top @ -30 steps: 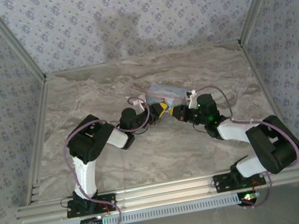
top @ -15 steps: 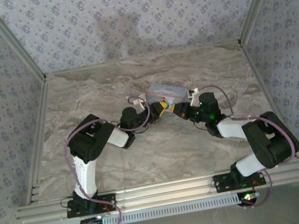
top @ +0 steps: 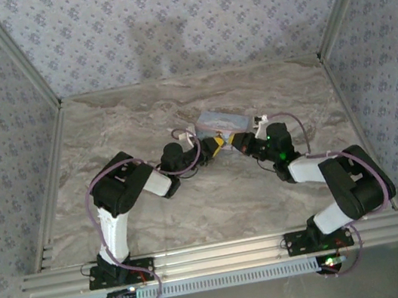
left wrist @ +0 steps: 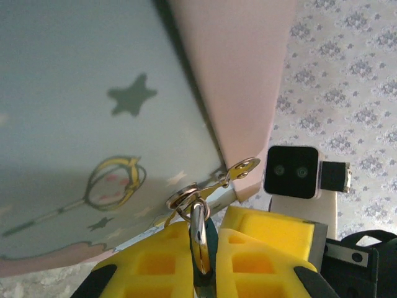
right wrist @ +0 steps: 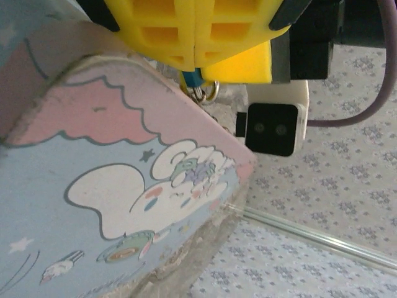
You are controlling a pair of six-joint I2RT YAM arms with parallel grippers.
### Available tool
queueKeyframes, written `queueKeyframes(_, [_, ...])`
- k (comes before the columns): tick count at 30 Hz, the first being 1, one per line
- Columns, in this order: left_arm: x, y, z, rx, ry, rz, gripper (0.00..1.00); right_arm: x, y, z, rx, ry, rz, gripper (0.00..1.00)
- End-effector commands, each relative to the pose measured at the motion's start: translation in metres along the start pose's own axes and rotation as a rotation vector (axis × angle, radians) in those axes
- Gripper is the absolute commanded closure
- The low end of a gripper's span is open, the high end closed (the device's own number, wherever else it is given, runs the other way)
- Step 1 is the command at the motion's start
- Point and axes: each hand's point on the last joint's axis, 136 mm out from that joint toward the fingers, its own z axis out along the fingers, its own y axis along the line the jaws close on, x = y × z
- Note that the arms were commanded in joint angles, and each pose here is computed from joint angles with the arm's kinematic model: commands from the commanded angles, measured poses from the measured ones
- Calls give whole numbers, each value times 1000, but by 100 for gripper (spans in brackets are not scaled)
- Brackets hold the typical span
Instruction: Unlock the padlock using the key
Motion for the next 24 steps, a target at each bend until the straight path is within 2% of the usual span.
queueKeyframes(1, [22,-43,8,145,92,57,97,8,-5,0,9,-32,27,100])
queueKeyframes(8, [12,-39,3,128,39,49,97,22,-8,-5,37,-46,17,100])
queueKeyframes(16, [2,-26,-7,89,-19,44,96,16,0,-29,49,-115,8,100])
queueKeyframes(24, [-1,-24,-6,77,-52,41,95,3,-6,-60,125,-261,-22,100])
